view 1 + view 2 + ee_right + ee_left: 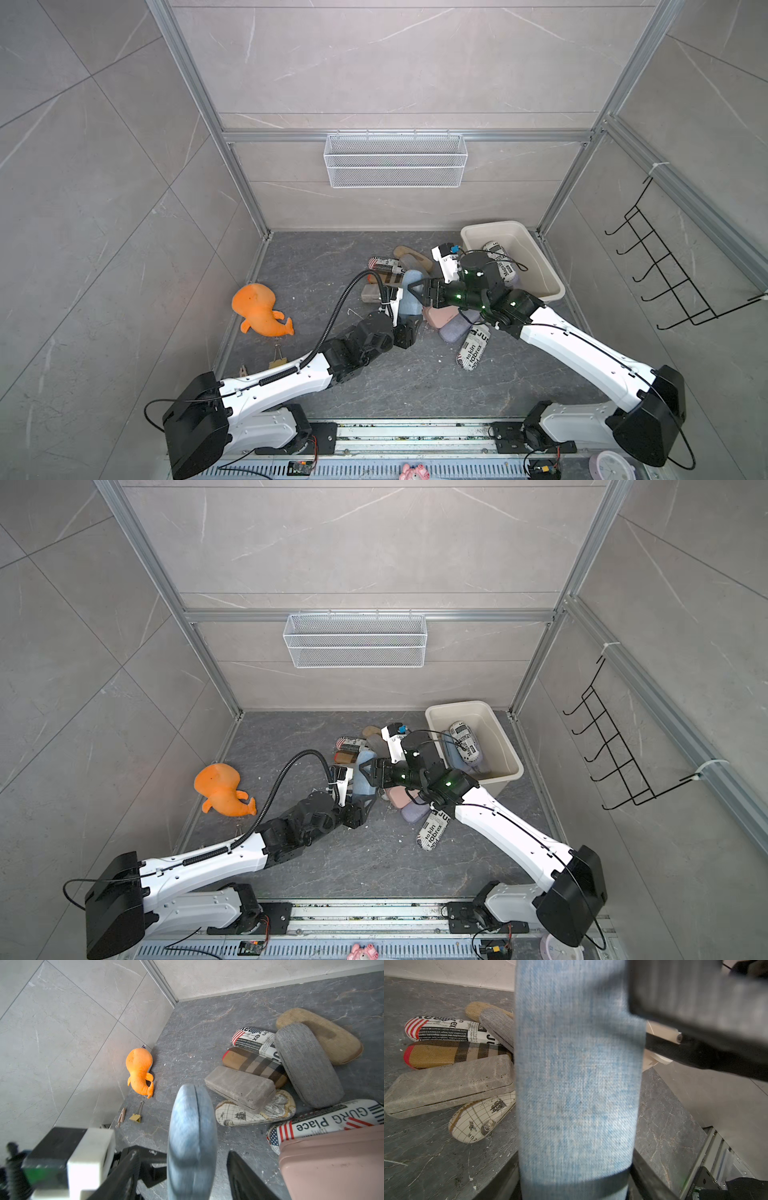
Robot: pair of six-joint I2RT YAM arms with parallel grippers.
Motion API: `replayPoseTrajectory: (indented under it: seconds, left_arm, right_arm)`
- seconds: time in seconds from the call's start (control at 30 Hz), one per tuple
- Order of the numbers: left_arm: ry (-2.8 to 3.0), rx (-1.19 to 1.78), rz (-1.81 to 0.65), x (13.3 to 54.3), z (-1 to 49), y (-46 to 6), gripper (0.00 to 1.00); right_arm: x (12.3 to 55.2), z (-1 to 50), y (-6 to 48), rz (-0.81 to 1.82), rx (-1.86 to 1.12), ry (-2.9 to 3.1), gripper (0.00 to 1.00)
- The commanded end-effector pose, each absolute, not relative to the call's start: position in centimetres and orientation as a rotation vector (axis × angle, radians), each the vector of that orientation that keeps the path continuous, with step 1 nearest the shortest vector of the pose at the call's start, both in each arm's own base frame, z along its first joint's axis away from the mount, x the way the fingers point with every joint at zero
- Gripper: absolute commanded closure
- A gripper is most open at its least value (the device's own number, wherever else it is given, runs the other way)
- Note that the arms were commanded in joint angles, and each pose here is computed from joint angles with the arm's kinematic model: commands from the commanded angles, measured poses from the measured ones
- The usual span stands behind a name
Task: Put the glasses cases into the storage boxes
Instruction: Place the glasses case in the storage box.
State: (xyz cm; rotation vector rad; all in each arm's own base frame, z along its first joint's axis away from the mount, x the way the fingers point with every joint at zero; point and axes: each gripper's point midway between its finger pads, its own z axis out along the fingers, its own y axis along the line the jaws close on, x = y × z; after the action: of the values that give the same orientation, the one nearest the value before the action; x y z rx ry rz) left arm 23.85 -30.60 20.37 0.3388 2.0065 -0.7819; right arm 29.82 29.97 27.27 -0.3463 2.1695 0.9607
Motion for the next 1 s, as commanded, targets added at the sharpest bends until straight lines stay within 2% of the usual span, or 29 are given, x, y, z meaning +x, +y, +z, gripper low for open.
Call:
replayPoseTrajectory:
  seconds: [0.0, 0.13, 0.23, 0.33, 0.43, 0.73, 0.97]
  left_arm:
    - [1.883, 0.317, -0.877, 24.1, 24.3, -31.3, 0.40]
    - [1.884, 0.312, -0.850, 24.3, 24.3, -31.0, 0.40]
    - [1.877, 0.315, -0.851, 24.4, 24.2, -31.1, 0.38]
    - [1.864, 0.327, -0.876, 24.1, 23.8, -31.3, 0.14]
    - [1.847, 0.299, -0.893, 23.8, 23.4, -30.5, 0.01]
    - [1.895, 0.135, -0.796, 22.8, 21.4, -24.7, 0.01]
    - [1.931, 0.071, -0.737, 22.0, 20.0, -21.7, 0.02]
  right_arm:
    - [30.3, 28.3, 30.9, 0.947, -0.347, 2.135, 0.33]
    - [30.1, 27.9, 31.5, 0.956, -0.354, 2.149, 0.46]
    - [30.1, 28.1, 31.4, 0.943, -0.350, 2.143, 0.60]
    - [30.2, 28.5, 31.3, 0.933, -0.349, 2.140, 0.62]
    - [30.5, 29.3, 31.1, 0.914, -0.348, 2.125, 0.63]
    - [35.9, 32.2, 27.3, 0.571, -0.285, 2.112, 0.63]
    - [41.9, 35.6, 14.9, 0.072, -0.138, 2.103, 0.63]
